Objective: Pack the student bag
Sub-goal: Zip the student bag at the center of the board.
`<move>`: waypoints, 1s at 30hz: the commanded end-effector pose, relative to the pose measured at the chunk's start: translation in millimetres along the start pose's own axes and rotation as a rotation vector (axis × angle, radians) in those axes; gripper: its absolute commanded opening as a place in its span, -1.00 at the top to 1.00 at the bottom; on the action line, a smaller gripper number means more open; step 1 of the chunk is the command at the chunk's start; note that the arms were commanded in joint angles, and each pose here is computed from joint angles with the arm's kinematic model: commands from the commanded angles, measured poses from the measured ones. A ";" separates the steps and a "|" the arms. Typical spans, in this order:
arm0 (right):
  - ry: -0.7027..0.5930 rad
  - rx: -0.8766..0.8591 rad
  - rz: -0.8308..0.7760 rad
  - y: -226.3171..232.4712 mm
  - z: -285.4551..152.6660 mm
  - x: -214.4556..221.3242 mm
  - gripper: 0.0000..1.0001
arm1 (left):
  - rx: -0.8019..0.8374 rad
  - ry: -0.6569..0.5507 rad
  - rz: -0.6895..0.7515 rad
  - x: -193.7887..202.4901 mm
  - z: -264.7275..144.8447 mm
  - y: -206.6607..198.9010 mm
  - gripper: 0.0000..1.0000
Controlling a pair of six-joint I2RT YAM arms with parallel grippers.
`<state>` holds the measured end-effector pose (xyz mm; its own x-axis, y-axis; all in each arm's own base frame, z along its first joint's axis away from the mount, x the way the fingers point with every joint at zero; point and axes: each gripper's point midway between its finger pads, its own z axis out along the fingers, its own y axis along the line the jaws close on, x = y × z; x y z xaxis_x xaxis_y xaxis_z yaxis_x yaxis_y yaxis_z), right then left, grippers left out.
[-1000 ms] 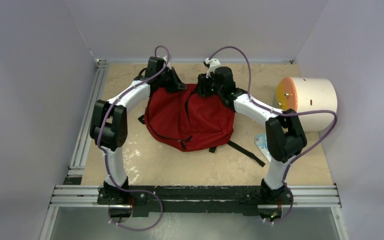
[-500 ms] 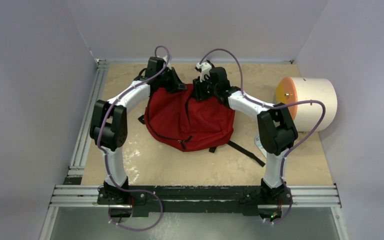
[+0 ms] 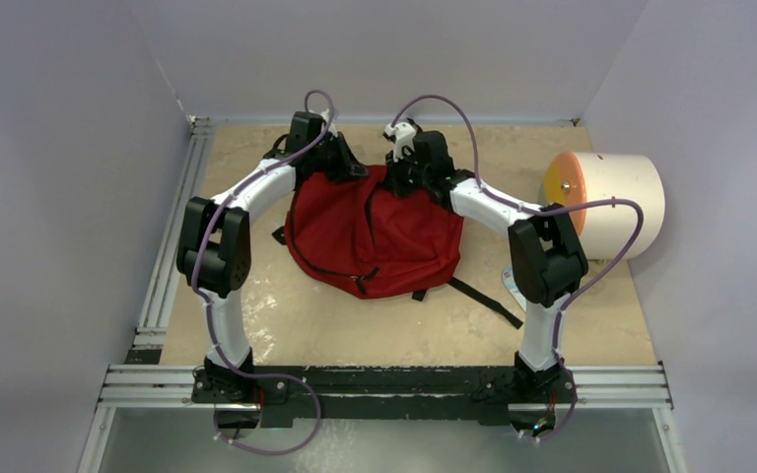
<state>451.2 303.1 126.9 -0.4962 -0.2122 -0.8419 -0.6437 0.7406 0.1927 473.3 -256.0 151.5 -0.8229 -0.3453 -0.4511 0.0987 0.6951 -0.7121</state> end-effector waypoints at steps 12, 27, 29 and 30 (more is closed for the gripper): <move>-0.133 -0.128 -0.079 36.2 -48.1 -47.3 1.00 | 0.061 -0.080 -0.011 -27.4 -14.9 -22.6 1.00; -0.084 -0.265 -0.053 104.4 -68.2 -15.9 1.00 | 0.006 -0.065 -0.069 -25.8 -4.1 -8.1 1.00; -0.095 -0.284 -0.054 114.9 -73.6 -17.0 1.00 | 0.001 -0.063 -0.072 -25.6 -3.4 -5.9 1.00; -0.097 -0.289 -0.054 118.5 -75.7 -17.4 1.00 | -0.001 -0.061 -0.075 -24.8 -2.7 -4.9 1.00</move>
<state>364.5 332.1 167.4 -0.4428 -0.2217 -0.8688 -0.7706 0.5895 0.2423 469.9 -254.0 148.5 -0.8378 -0.3941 -0.3779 0.0139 0.6764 -0.7364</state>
